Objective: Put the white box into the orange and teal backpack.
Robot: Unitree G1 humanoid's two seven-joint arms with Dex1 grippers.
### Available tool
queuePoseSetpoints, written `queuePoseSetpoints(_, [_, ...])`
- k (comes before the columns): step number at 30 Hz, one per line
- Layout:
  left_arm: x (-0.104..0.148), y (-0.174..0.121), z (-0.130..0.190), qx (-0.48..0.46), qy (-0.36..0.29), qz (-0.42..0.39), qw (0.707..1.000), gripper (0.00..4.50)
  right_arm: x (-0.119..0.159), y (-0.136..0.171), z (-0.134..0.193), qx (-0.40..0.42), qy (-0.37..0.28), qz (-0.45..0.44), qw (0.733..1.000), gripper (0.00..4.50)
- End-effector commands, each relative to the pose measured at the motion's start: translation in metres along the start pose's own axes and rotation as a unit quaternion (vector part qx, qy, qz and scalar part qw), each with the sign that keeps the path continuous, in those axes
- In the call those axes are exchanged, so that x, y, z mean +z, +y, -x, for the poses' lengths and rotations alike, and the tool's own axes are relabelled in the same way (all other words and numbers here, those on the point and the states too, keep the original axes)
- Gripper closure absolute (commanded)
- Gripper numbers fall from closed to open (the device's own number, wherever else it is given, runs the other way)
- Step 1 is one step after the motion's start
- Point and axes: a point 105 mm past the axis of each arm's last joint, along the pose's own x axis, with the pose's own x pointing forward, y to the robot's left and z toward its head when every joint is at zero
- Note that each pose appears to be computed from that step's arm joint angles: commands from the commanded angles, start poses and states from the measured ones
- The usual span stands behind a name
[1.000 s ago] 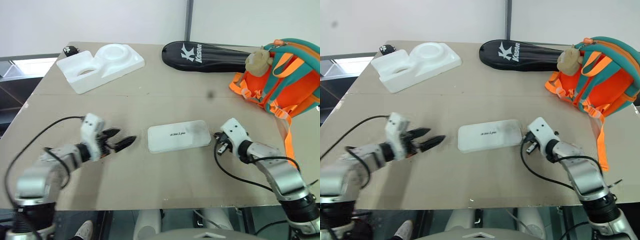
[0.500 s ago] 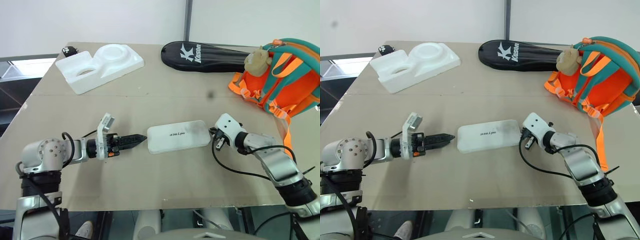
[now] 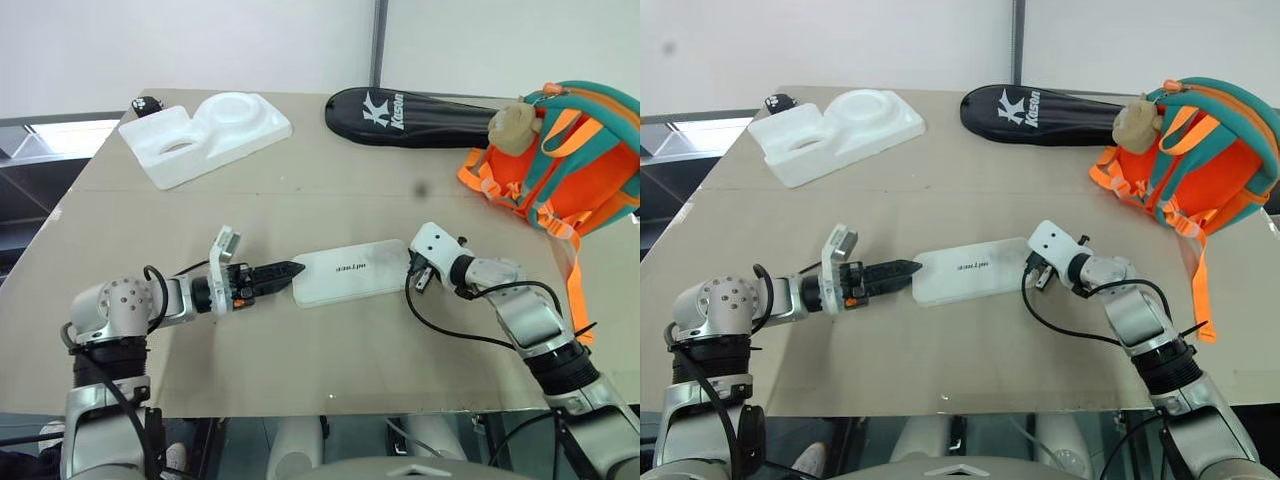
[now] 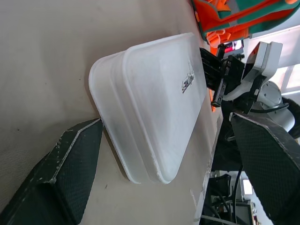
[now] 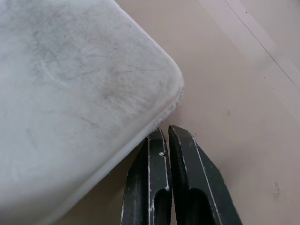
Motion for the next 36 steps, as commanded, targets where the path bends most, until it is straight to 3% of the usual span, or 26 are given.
queuePoseSetpoints(1, [-0.017, -0.017, -0.017, -0.063, 0.034, 0.025, 0.997, 0.06, 0.019, 0.034, -0.008, 0.053, -0.037, 0.007, 0.998, 4.50])
queuePoseSetpoints(8, [-0.018, -0.002, 0.009, 0.050, 0.035, -0.017, 0.998, 0.06, 0.012, 0.011, 0.002, 0.005, -0.009, 0.023, 1.000, 4.50])
queuePoseSetpoints(13, [-0.026, -0.008, 0.019, 0.086, 0.070, -0.038, 0.993, 0.06, 0.018, 0.003, 0.010, -0.004, -0.008, 0.032, 0.999, 4.50])
queuePoseSetpoints(25, [-0.023, -0.016, 0.009, 0.074, 0.076, -0.032, 0.994, 0.06, 0.023, 0.014, 0.016, 0.024, -0.004, 0.020, 1.000, 4.50])
queuePoseSetpoints(30, [-0.026, -0.019, -0.008, 0.057, 0.074, -0.021, 0.995, 0.06, 0.034, 0.046, -0.002, 0.082, -0.032, -0.006, 0.996, 4.50])
queuePoseSetpoints(36, [-0.019, -0.028, -0.016, 0.010, 0.038, 0.004, 0.999, 0.06, 0.032, 0.050, -0.013, 0.082, -0.030, -0.011, 0.996, 4.50])
